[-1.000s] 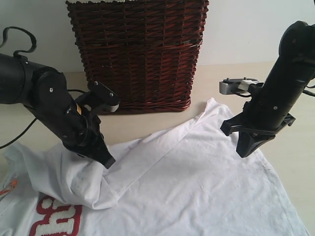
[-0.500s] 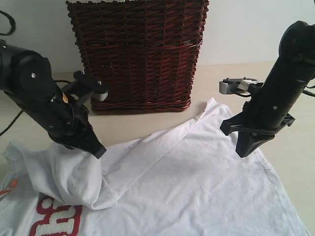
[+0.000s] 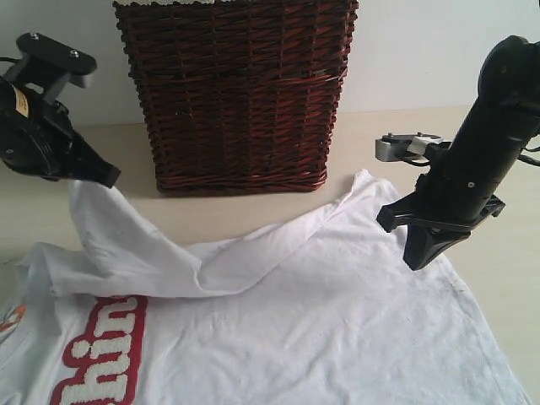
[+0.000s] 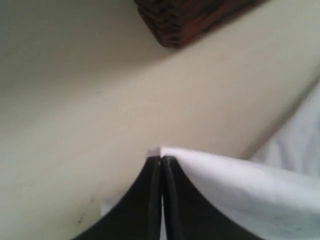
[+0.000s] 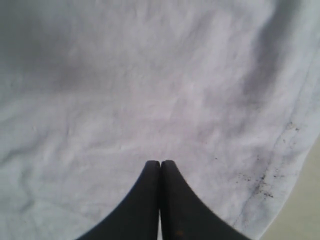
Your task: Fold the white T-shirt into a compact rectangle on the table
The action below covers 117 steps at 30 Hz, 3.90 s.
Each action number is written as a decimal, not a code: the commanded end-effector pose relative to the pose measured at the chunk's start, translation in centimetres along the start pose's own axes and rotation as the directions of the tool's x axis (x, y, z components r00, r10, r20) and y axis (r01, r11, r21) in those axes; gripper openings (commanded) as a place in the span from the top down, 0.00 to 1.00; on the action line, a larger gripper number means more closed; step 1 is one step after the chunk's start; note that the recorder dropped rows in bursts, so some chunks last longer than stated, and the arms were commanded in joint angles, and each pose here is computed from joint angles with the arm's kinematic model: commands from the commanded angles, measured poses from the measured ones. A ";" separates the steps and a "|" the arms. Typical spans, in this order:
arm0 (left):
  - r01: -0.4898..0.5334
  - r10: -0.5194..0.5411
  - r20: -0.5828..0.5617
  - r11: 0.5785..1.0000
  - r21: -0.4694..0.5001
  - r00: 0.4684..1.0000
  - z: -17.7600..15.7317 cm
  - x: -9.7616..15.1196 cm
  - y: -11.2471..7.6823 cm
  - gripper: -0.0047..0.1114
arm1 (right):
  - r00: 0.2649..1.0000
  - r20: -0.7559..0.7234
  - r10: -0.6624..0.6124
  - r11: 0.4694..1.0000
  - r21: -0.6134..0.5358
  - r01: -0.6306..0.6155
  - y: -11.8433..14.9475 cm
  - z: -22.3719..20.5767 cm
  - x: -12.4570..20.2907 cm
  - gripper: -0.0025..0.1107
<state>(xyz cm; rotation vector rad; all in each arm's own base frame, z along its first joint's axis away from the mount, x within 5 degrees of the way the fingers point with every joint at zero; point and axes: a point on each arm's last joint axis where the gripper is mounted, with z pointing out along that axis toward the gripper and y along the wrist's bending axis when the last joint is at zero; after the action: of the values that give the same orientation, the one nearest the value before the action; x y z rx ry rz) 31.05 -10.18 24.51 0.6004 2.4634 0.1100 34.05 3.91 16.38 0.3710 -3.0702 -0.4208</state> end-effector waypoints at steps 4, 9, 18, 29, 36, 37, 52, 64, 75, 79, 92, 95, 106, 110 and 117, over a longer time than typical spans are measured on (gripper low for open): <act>0.142 -0.121 0.283 0.988 -0.056 0.952 -0.4 -2.0 3.7 0.96 | 1.000 0.020 -0.005 1.000 0.001 0.005 0.0 -0.5 -0.1 0.98; 0.169 -0.131 0.407 0.984 -0.061 0.904 0.3 -3.9 5.8 0.96 | 1.000 0.024 -0.005 1.000 0.002 0.005 0.0 -0.5 -0.1 0.98; 0.214 -0.189 0.220 0.972 -0.094 0.957 6.9 -2.4 7.7 0.83 | 0.999 0.039 -0.003 1.000 0.008 0.003 0.0 -0.5 -0.3 0.98; 0.257 -0.257 0.009 0.959 -0.120 0.966 8.4 -0.3 7.4 0.53 | 0.999 0.040 0.001 1.000 0.005 -0.001 0.0 -0.5 -0.3 0.98; 0.083 -0.045 -0.399 0.993 0.079 0.916 7.8 3.3 2.7 0.96 | 0.999 0.048 0.011 1.000 -0.012 -0.011 0.1 -0.5 -0.4 0.98; 0.101 -0.059 -0.424 0.992 0.076 0.904 8.0 4.3 2.5 0.96 | 0.999 0.049 0.015 1.000 -0.018 -0.014 0.2 -0.5 -0.4 0.98; 0.286 -0.319 -0.665 0.944 -0.163 0.675 13.5 12.0 6.5 0.96 | 0.999 0.052 0.009 1.000 -0.026 -0.008 0.3 -0.5 -0.4 0.98; 0.311 -0.416 -0.624 0.909 -0.276 0.662 12.2 12.0 8.4 0.96 | 0.998 0.061 0.005 0.999 -0.046 -0.003 0.5 -0.5 -0.5 0.98; 0.430 -0.505 -0.306 0.858 -0.282 0.807 7.2 7.4 10.1 0.96 | 0.997 0.077 0.001 0.999 -0.043 0.003 0.4 -0.5 -0.6 0.98; 0.455 -0.461 -0.124 0.888 -0.074 0.879 5.5 3.9 8.9 0.96 | 0.996 0.085 0.001 0.999 -0.040 0.002 0.4 -0.5 -0.7 0.98; 0.383 -0.360 -0.180 0.916 0.121 0.916 15.5 -2.7 9.2 0.96 | 0.977 0.212 0.004 1.000 0.019 -0.008 -0.1 -0.7 -1.8 0.98; 0.382 -0.353 -0.235 0.919 0.093 0.906 18.7 -2.9 9.7 0.96 | 0.968 0.249 0.003 0.999 0.035 -0.012 -0.3 -0.8 -2.2 0.98; 0.340 -0.325 -0.287 0.941 0.003 0.901 24.3 -4.6 11.4 0.96 | 0.934 0.354 0.045 0.998 0.023 -0.057 -0.5 -0.8 -3.2 0.98; 0.343 -0.328 -0.285 0.939 0.002 0.901 25.3 -5.0 11.6 0.96 | 0.933 0.357 0.047 0.998 0.027 -0.061 -0.6 -0.5 -3.4 0.98; 0.351 -0.339 -0.262 0.936 0.000 0.904 23.9 -6.5 12.2 0.96 | 0.930 0.365 0.042 0.998 0.032 -0.057 -0.7 -0.5 -3.5 0.98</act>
<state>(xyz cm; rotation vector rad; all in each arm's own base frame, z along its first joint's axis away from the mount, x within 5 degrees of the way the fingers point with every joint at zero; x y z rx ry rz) 54.18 -3.43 10.54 0.1756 2.7895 -0.0202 37.37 4.10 16.42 0.2308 -3.4252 -0.4712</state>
